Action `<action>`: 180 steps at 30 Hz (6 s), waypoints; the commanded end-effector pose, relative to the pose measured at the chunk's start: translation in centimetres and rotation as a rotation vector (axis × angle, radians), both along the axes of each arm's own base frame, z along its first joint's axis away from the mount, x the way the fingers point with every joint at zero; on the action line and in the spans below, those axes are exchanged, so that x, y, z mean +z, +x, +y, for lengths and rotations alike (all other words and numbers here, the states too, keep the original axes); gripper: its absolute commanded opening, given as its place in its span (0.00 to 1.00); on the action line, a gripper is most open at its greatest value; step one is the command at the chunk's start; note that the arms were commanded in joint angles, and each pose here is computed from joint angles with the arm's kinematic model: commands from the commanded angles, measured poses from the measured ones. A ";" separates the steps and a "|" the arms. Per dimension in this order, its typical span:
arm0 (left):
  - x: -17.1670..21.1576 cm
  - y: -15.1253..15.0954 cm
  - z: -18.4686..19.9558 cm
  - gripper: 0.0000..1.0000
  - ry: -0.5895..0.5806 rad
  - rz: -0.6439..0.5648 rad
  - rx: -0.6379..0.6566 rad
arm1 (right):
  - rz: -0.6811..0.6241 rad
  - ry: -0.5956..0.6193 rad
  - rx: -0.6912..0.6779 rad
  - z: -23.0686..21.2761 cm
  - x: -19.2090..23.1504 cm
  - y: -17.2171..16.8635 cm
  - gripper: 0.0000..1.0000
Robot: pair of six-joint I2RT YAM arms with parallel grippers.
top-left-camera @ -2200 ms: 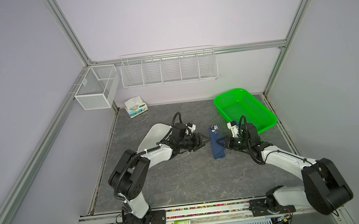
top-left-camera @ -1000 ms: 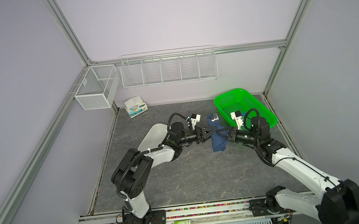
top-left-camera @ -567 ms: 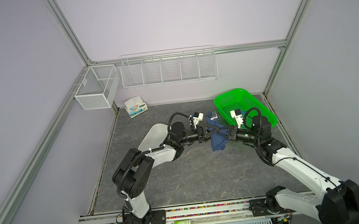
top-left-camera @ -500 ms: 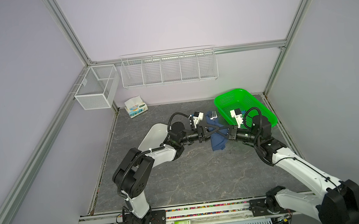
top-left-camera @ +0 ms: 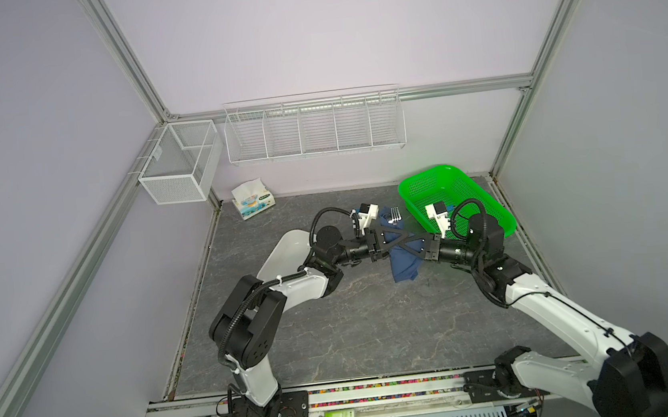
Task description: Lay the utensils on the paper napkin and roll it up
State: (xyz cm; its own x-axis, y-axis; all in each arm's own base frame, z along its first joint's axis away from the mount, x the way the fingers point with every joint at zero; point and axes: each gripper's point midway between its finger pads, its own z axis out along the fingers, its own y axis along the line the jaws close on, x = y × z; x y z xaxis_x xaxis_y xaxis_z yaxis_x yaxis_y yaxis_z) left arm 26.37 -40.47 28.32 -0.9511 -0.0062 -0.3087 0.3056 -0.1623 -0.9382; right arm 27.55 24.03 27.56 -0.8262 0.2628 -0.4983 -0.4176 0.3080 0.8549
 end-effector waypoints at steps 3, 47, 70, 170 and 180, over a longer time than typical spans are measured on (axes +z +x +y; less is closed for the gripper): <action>2.3 0.0 0.0 0.39 -0.057 -0.039 0.002 | -0.068 0.048 0.031 0.5 2.6 -0.3 0.10; 2.1 0.1 0.4 0.37 -0.054 -0.048 0.023 | -0.073 0.080 0.058 0.9 2.9 -0.4 0.10; 3.1 0.7 0.7 0.27 -0.078 -0.061 0.061 | -0.054 0.062 0.070 0.8 1.9 -0.9 0.11; 1.2 9.9 6.7 0.00 0.229 -0.108 0.331 | 0.401 -0.745 -0.160 -10.7 -18.4 15.0 0.67; 1.3 10.8 7.1 0.00 0.222 -0.113 0.397 | 0.354 -0.734 -0.117 -8.0 -17.6 14.4 0.67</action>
State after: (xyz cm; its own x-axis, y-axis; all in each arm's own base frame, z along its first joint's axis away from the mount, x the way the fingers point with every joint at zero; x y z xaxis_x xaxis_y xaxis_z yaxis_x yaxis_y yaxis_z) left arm 36.65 -33.51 28.70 -0.8737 -0.2538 -0.4151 0.3736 0.1966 -0.9065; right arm 41.72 16.06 9.06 -0.9609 0.0779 -0.2656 -0.0608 0.8768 0.4770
